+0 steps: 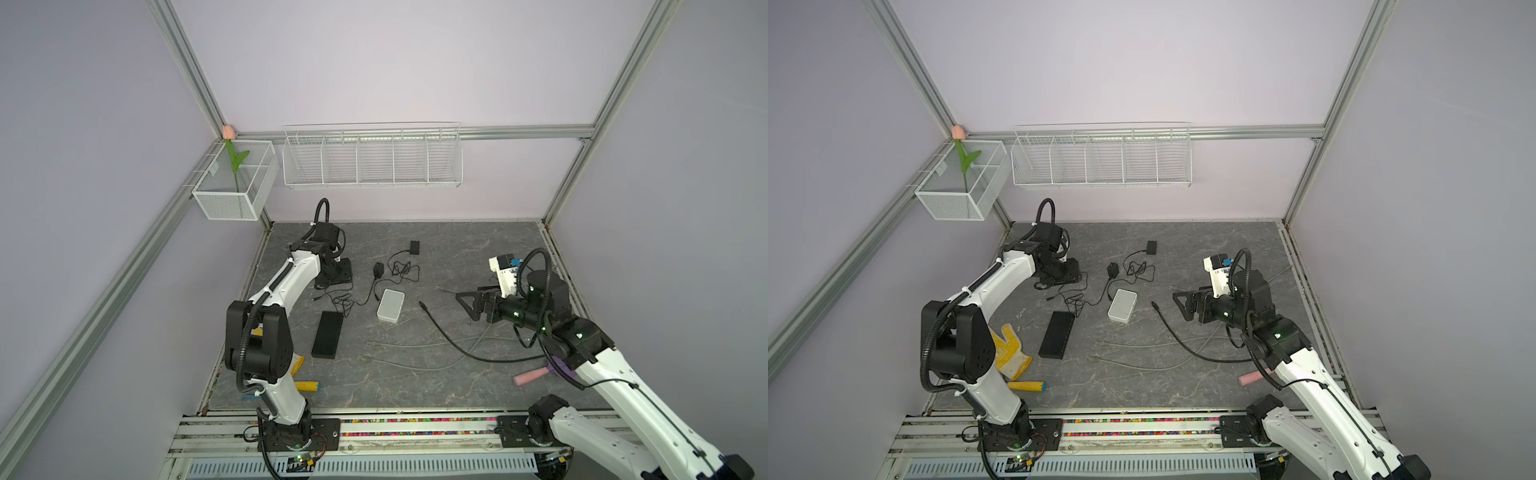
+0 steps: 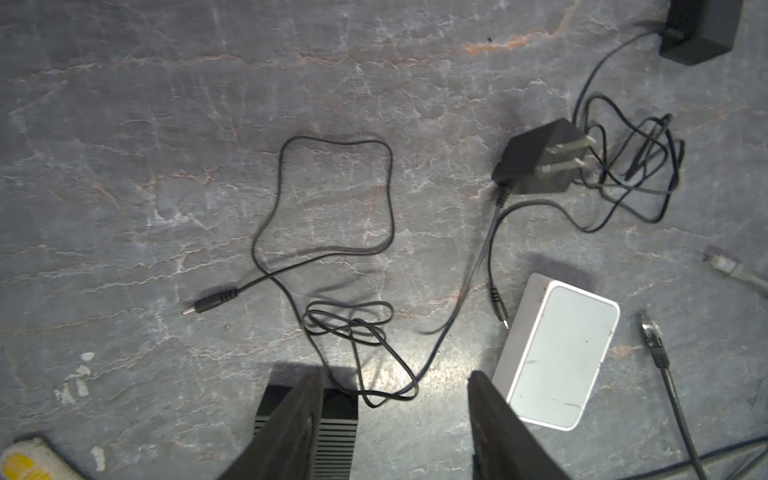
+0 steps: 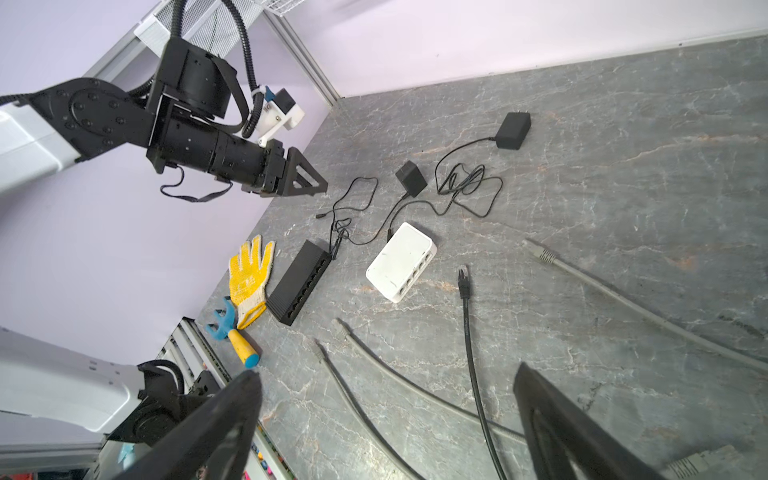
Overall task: Insert the plug into the switch port
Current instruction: 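Raise both arms and move the grippers forward over the cables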
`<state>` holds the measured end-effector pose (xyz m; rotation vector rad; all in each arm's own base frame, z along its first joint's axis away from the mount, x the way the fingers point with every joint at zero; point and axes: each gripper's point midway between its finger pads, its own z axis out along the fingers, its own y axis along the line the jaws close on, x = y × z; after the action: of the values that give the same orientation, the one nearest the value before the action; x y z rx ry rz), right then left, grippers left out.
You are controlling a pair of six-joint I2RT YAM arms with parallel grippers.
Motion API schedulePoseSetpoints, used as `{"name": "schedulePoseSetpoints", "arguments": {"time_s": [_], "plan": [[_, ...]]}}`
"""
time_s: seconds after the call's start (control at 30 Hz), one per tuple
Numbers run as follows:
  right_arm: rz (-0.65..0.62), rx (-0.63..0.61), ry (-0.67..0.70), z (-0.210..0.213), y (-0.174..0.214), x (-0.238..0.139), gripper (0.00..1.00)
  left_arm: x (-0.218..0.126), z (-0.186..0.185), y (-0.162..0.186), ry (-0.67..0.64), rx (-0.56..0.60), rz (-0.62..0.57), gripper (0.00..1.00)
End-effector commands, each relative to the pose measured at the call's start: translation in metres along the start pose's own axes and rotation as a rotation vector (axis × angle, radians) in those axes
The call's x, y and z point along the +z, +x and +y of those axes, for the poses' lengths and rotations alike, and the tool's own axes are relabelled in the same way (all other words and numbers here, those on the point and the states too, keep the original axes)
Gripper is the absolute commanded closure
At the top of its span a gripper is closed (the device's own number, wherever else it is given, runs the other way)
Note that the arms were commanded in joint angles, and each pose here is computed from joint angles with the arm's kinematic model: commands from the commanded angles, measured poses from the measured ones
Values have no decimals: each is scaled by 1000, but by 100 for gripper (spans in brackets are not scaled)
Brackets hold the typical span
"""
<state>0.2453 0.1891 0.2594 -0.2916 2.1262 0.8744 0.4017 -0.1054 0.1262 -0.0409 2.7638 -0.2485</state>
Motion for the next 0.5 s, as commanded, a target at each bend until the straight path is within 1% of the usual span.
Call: {"name": "schedulePoseSetpoints", "arguments": {"time_s": [0.0, 0.2, 0.27, 0.4, 0.47], "plan": [[63, 26, -23, -3, 22, 9, 5, 9, 9, -8, -24, 0, 23, 44], [84, 14, -22, -4, 35, 12, 12, 34, 12, -11, -41, 13, 86, 48], [82, 7, -18, -5, 36, 14, 15, 42, 15, -10, -54, 18, 99, 50], [94, -18, -28, -1, 38, 19, 22, 49, 17, -12, -64, -1, 117, 57], [108, -29, -37, 2, 40, 23, 23, 52, 17, -11, -63, -7, 121, 57]]}}
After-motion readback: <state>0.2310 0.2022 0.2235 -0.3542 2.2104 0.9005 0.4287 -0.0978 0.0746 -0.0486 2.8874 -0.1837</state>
